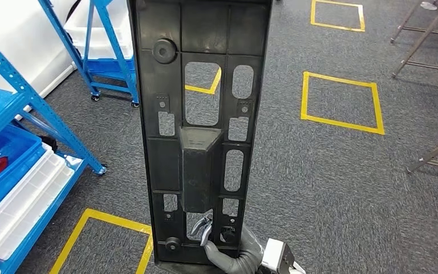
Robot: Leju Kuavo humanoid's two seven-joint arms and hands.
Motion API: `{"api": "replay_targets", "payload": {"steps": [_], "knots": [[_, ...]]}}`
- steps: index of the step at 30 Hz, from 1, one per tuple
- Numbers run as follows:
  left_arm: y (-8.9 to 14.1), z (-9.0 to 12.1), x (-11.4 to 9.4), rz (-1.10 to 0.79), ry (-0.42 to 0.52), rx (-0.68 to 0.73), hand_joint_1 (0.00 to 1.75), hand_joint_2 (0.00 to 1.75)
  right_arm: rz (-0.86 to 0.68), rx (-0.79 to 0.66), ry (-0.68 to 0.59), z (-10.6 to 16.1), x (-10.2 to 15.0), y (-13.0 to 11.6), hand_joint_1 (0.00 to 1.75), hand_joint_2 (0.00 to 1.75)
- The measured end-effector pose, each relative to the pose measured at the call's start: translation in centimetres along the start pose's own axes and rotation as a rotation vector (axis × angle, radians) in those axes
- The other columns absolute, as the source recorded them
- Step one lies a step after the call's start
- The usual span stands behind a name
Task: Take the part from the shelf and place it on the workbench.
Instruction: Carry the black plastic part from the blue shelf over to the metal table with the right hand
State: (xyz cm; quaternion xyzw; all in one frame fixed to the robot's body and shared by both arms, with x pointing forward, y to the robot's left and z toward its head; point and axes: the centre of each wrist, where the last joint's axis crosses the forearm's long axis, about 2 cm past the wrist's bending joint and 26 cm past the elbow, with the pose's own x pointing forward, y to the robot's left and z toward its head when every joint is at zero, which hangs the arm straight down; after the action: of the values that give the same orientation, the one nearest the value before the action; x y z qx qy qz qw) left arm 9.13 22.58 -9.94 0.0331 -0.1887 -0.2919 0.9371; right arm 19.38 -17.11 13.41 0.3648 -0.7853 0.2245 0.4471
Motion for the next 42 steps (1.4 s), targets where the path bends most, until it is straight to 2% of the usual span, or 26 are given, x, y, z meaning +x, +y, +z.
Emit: {"api": "replay_targets", "payload": {"steps": [42], "knots": [[-0.3, 0.03, 0.19, -0.021, -0.007, -0.008, 0.0, 1.75, -0.006, -0.012, 0.017, 0.42, -0.12, 0.29, 1.75, 1.75]]}}
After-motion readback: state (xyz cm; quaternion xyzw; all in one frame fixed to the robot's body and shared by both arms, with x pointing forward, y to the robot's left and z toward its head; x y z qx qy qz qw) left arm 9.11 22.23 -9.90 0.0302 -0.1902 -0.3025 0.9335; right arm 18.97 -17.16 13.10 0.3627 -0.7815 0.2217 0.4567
